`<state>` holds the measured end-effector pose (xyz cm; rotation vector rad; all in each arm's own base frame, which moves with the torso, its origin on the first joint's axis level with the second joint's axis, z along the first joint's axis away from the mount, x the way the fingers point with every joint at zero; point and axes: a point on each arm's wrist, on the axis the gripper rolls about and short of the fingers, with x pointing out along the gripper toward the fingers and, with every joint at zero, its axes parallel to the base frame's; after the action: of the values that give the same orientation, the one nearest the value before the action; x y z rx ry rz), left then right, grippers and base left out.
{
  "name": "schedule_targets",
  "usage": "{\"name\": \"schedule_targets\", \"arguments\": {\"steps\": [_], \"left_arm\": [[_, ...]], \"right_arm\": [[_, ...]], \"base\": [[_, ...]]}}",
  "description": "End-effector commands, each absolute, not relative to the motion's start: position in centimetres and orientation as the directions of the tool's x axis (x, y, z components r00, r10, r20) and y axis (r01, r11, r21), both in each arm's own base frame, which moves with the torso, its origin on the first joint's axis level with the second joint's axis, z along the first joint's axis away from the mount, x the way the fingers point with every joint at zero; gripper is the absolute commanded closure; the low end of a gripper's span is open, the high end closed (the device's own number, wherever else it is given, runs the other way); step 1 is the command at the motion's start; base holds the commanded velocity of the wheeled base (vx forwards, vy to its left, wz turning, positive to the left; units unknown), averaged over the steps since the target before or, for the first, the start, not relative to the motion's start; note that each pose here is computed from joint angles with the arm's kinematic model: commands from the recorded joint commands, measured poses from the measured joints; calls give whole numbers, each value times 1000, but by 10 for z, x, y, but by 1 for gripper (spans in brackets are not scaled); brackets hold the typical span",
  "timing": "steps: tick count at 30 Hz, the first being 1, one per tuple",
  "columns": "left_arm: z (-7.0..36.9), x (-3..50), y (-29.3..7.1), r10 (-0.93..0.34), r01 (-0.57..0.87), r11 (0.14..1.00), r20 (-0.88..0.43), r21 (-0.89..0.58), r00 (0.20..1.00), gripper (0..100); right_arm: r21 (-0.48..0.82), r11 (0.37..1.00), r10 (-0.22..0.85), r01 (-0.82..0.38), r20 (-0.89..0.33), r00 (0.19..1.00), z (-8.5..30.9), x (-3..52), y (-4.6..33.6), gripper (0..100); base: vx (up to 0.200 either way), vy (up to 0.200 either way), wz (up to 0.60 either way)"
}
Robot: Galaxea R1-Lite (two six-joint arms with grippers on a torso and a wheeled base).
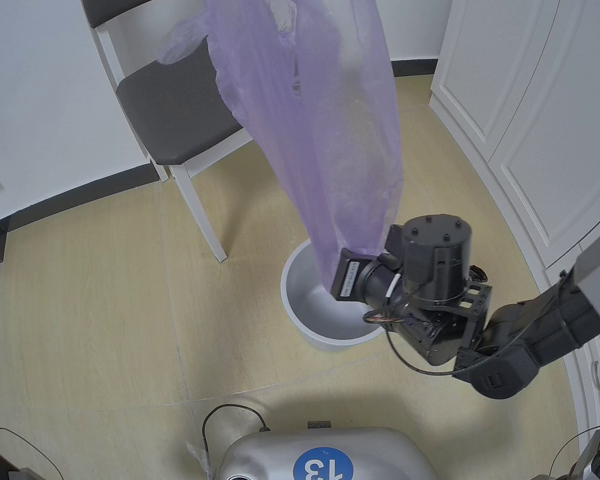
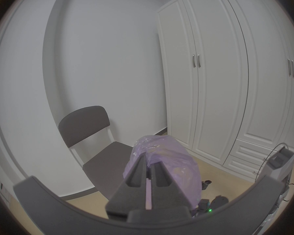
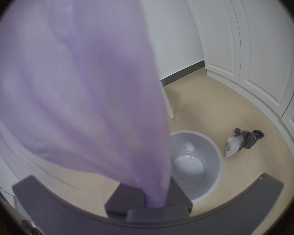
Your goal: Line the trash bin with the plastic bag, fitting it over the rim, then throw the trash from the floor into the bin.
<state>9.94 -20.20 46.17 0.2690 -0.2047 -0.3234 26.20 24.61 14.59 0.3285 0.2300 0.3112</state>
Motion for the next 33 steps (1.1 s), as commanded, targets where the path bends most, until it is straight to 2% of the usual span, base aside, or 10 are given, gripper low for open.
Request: {"name": "schedule_targets", "arguments": {"steps": [1, 2, 7, 10, 13, 16, 21, 26, 30, 33], "left_arm": [[463, 101, -188, -309, 256, 922, 155, 290, 938, 100], [457, 104, -184, -300, 248, 913, 124, 324, 946, 100], [441, 111, -167, -276, 252, 876, -2, 411, 961, 100], [434, 119, -160, -300, 296, 854, -59, 428, 952, 100], [421, 134, -147, -346, 388, 798, -177, 462, 921, 100], [413, 141, -147, -352, 414, 791, -219, 449, 910, 100], [389, 155, -143, -427, 534, 756, -334, 378, 840, 100], [352, 158, -109, -440, 586, 753, -432, 300, 787, 100], [325, 165, -109, -473, 597, 777, -441, 200, 763, 100], [307, 172, -116, -488, 598, 779, -418, 188, 767, 100]], "right_arm": [[355, 906, 297, -232, -139, 945, 167, 252, 209, 100], [327, 921, 274, -214, -149, 950, 168, 246, 189, 100], [262, 944, 261, -203, -210, 942, 175, 218, 143, 100], [256, 946, 260, -198, -237, 936, 180, 206, 130, 100], [251, 949, 259, -193, -269, 927, 192, 187, 111, 100], [248, 950, 258, -190, -281, 924, 194, 182, 106, 100], [221, 961, 230, -166, -306, 924, 189, 177, 97, 100], [140, 978, 193, -155, -329, 924, 182, 177, 89, 100], [80, 984, 178, -161, -323, 929, 184, 180, 86, 100], [-2, 986, 156, -166, -327, 932, 184, 184, 83, 100]], "base": [[0, 0, 0], [0, 0, 0], [0, 0, 0], [0, 0, 0], [0, 0, 0], [0, 0, 0], [0, 0, 0], [0, 0, 0], [0, 0, 0], [0, 0, 0]]}}
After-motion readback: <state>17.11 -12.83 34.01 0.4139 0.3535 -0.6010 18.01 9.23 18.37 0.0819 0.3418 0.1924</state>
